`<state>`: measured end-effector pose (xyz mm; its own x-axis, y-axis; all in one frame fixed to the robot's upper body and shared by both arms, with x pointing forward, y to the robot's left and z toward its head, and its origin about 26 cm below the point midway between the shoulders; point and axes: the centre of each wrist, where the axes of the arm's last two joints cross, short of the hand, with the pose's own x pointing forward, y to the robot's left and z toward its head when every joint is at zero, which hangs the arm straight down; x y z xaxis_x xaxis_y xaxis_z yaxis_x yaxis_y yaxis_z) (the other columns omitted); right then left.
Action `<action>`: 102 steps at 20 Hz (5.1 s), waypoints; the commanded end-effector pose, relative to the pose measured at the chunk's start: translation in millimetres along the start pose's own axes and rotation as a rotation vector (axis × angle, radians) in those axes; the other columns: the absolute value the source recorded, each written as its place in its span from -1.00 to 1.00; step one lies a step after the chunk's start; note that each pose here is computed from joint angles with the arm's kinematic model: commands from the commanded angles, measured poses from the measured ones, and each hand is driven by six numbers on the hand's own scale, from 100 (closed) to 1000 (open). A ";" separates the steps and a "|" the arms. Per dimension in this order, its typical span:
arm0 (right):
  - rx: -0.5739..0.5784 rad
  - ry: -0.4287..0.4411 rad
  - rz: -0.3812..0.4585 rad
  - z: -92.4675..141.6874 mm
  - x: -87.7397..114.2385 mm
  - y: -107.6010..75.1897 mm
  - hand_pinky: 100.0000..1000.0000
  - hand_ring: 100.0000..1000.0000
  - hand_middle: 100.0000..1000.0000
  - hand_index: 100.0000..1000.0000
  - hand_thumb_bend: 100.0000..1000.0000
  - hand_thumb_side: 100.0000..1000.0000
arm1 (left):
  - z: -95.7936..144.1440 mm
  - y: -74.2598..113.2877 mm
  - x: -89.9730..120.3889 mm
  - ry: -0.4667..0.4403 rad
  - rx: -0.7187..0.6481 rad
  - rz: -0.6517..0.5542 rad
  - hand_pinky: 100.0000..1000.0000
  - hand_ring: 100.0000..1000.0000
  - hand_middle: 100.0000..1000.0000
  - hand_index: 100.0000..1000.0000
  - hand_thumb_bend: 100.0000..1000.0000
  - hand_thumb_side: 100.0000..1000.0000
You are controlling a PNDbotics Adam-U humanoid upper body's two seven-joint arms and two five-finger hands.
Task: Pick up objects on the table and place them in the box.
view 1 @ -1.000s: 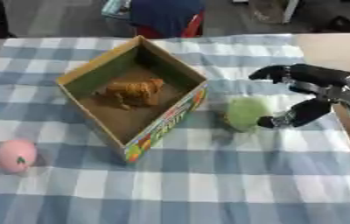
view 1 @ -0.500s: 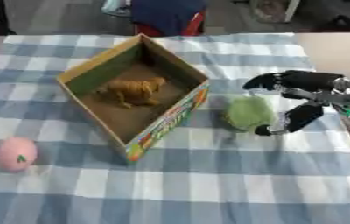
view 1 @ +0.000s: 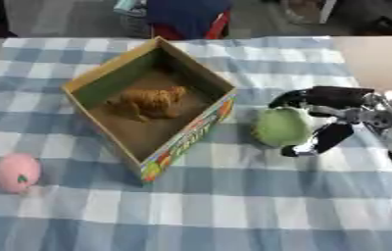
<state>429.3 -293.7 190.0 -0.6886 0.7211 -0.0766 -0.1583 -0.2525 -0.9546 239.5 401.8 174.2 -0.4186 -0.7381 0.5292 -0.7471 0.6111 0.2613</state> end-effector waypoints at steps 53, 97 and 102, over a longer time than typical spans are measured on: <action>-0.606 -0.270 0.050 -41.1 109.2 -174.2 0.09 0.21 -0.21 0.27 -1.00 -0.34 | 1.4 6.7 1.1 0.002 0.046 0.005 -0.46 0.36 0.24 0.71 0.24 0.96; -0.323 -0.252 0.077 -119.1 124.0 -138.1 0.49 0.79 0.77 1.00 -0.14 0.72 | 4.8 4.4 0.4 0.009 0.067 0.024 -0.45 0.35 0.24 0.71 0.22 0.96; -0.432 -0.258 0.027 -98.7 123.7 -153.9 0.48 0.76 0.73 1.00 -0.23 0.75 | 4.4 5.2 0.4 0.002 0.067 0.019 -0.44 0.35 0.25 0.71 0.24 0.94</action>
<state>443.8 -95.2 278.7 -0.8517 0.5200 -0.0652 0.0877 0.0188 -0.9960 236.2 401.1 163.8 -0.4243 -0.7084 0.5641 -0.7630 0.6152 0.1986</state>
